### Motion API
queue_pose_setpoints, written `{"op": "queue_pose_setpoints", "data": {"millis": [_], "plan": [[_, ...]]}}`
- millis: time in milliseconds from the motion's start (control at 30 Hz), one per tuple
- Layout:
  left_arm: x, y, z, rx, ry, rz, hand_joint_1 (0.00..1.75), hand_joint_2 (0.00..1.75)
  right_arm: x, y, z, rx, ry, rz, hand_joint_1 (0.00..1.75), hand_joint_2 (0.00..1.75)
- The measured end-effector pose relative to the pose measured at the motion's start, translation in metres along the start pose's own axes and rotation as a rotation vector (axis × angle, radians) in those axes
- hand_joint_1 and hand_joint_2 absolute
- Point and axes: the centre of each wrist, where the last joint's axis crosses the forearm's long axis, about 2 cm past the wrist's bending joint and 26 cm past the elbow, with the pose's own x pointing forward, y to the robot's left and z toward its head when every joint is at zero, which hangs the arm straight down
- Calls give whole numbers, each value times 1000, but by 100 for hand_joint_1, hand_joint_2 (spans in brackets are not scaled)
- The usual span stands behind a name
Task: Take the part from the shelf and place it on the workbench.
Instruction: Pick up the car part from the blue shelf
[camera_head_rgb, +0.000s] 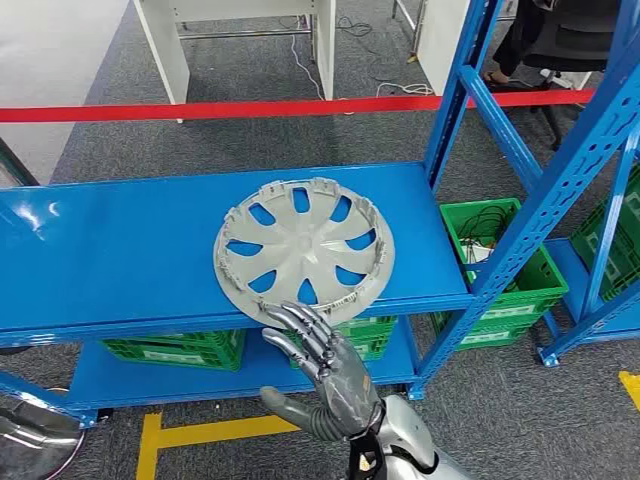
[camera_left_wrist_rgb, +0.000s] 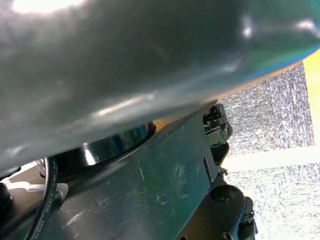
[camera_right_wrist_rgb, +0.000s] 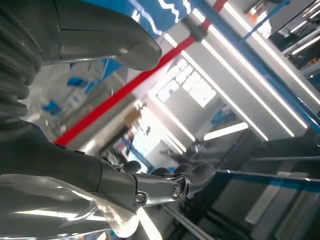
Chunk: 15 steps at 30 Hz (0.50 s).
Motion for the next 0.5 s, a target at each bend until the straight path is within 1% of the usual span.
{"op": "queue_pose_setpoints", "data": {"millis": [67, 200, 400, 500], "plan": [[0, 0, 0, -1, 1, -4, 0, 0, -1, 0, 0, 1, -10, 33, 0, 175], [2, 0, -1, -9, 8, -25, 0, 0, -4, -1, 0, 23, -56, 165, 0, 175], [9, 1, -2, -53, 20, -77, 0, 0, -13, 5, 1, 118, -116, 331, 0, 175], [11, 2, -3, -71, 27, -101, 0, 0, -17, 8, 3, 157, -118, 385, 0, 175]]}}
